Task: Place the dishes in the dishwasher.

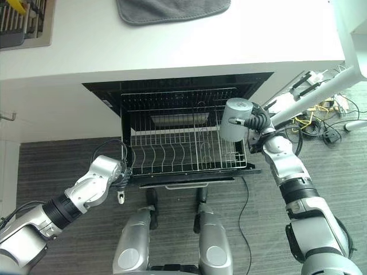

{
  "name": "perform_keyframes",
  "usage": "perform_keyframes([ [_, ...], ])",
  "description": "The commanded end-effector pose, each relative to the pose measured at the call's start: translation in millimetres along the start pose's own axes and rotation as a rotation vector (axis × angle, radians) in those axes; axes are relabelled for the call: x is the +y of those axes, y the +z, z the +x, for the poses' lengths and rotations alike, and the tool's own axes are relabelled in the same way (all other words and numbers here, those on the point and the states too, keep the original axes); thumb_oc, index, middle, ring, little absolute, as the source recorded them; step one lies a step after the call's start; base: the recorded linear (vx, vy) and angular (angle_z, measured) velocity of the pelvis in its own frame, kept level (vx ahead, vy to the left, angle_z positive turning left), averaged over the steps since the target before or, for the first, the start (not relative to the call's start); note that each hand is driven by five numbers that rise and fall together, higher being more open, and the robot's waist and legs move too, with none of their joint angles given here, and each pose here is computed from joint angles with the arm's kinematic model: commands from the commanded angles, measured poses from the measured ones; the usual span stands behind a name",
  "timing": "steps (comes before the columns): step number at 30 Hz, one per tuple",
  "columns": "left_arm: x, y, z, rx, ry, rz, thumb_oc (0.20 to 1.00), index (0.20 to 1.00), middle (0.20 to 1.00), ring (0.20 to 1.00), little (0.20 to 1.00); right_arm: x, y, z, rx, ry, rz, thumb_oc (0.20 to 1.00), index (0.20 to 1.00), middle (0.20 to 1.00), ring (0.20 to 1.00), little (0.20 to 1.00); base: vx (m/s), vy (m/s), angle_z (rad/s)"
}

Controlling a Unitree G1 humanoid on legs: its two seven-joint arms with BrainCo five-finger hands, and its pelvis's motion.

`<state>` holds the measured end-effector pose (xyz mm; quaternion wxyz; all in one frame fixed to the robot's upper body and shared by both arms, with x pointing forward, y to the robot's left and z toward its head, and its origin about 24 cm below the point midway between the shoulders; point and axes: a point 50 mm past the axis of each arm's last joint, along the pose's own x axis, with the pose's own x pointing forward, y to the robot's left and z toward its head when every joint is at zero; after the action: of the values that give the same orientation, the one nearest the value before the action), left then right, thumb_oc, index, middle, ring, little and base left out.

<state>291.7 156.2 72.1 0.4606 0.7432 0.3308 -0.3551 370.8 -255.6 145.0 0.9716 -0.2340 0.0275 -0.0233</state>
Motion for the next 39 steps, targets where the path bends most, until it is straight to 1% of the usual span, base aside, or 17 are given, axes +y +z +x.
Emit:
perform_keyframes([
  [1,-82,-9,23,-0.001,-0.344,0.037,1.0,1.0,1.0,1.0,1.0,-27,21,-4,-0.087,-0.045,-0.024,0.2,0.2,0.2,0.2,0.2,0.01,-0.03,0.05],
  [6,-94,-5,30,-0.015,-0.352,0.065,1.0,1.0,1.0,1.0,1.0,-38,23,7,-0.015,-0.075,-0.041,0.2,0.2,0.2,0.2,0.2,0.02,-0.015,0.08],
  [10,-105,0,35,-0.033,-0.359,0.081,1.0,1.0,1.0,1.0,1.0,-51,15,12,0.082,-0.115,-0.054,0.2,0.2,0.2,0.2,0.2,0.02,0.0,0.05],
  [15,-120,7,44,-0.059,-0.362,0.085,1.0,1.0,1.0,1.0,1.0,-57,8,15,0.159,-0.11,-0.045,0.2,0.2,0.2,0.2,0.2,0.03,0.011,0.03],
  [22,-148,18,55,-0.087,-0.387,0.084,1.0,1.0,1.0,1.0,1.0,-56,-25,10,0.334,-0.139,-0.029,0.2,0.2,0.2,0.2,0.2,0.05,0.023,-0.03],
  [23,-152,19,56,-0.094,-0.395,0.084,1.0,1.0,1.0,1.0,1.0,-57,-29,9,0.348,-0.15,-0.024,0.589,0.589,0.589,0.589,0.589,0.1,0.018,-0.12],
  [24,-156,20,56,-0.101,-0.404,0.085,1.0,1.0,1.0,1.0,1.0,-57,-31,8,0.357,-0.152,-0.016,1.0,1.0,1.0,1.0,1.0,0.09,0.018,-0.07],
  [31,-183,26,57,-0.126,-0.474,0.106,1.0,1.0,1.0,1.0,1.0,-45,-45,5,0.39,-0.106,-0.005,1.0,1.0,1.0,1.0,1.0,0.16,-0.012,-0.01],
  [32,-188,28,57,-0.13,-0.488,0.109,1.0,1.0,1.0,1.0,1.0,-41,-50,3,0.402,-0.092,-0.007,1.0,1.0,1.0,1.0,1.0,0.33,-0.002,-0.01],
  [33,-201,31,55,-0.145,-0.528,0.112,1.0,1.0,1.0,1.0,1.0,-31,-63,-1,0.431,-0.06,-0.011,1.0,1.0,1.0,1.0,1.0,0.3,0.004,-0.02],
  [39,-224,40,52,-0.183,-0.607,0.118,1.0,1.0,1.0,1.0,1.0,-9,-87,-11,0.486,-0.015,-0.011,1.0,1.0,1.0,1.0,1.0,0.23,0.023,-0.06],
])
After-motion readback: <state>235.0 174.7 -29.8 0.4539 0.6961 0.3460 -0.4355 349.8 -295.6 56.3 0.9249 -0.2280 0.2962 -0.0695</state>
